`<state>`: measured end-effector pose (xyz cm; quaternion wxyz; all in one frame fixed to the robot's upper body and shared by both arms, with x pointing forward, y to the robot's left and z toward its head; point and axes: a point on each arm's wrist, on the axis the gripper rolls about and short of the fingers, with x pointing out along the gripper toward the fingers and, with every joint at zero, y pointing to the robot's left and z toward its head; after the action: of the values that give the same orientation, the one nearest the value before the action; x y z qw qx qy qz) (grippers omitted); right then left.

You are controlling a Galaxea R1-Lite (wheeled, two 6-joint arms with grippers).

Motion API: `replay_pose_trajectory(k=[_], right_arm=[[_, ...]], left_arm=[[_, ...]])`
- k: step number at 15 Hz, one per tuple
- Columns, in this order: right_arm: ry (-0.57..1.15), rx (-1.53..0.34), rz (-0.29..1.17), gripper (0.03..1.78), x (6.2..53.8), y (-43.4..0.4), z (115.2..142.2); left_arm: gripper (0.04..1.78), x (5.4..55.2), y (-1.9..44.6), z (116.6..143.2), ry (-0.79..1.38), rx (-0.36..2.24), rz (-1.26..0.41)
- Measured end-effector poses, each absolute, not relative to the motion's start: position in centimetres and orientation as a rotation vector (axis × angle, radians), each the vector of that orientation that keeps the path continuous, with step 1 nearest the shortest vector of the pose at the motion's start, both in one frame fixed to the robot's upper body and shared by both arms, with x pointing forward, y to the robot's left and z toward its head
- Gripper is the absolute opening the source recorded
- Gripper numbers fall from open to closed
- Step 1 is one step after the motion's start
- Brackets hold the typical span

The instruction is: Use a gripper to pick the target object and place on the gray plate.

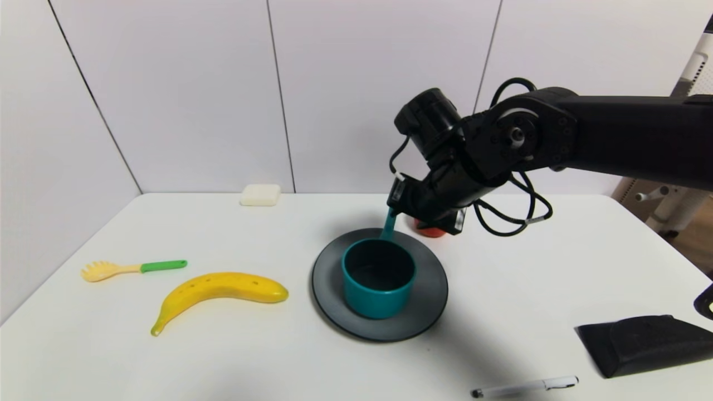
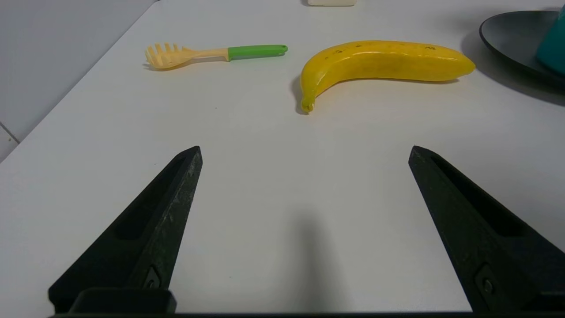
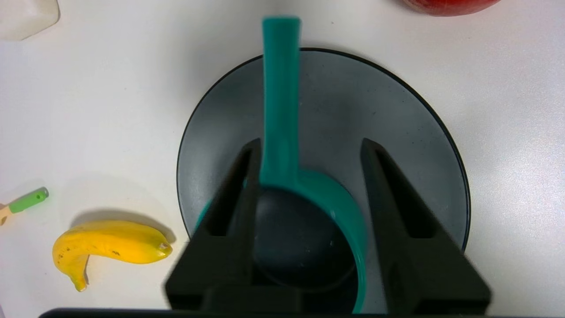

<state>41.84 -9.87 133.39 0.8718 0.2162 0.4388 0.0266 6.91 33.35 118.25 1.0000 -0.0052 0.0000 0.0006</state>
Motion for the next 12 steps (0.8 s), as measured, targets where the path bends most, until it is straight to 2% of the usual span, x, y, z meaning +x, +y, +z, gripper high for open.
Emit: replay_pose_trajectory(k=[5, 9, 12], right_arm=[[0.902, 0.466, 0.058, 1.25, 41.3, -10.5, 134.5], [0.868, 0.511, 0.039, 1.43, 38.2, -15.0, 139.0], [0.803, 0.525, 0.042, 1.52, 33.2, -20.0, 142.6]], left_arm=[[1.69, 6.9, 33.4, 118.2, 0.000, -0.010, 0.001], [1.69, 6.9, 33.4, 118.2, 0.000, -0.010, 0.002], [1.69, 6.9, 33.4, 118.2, 0.000, -0.010, 0.002]])
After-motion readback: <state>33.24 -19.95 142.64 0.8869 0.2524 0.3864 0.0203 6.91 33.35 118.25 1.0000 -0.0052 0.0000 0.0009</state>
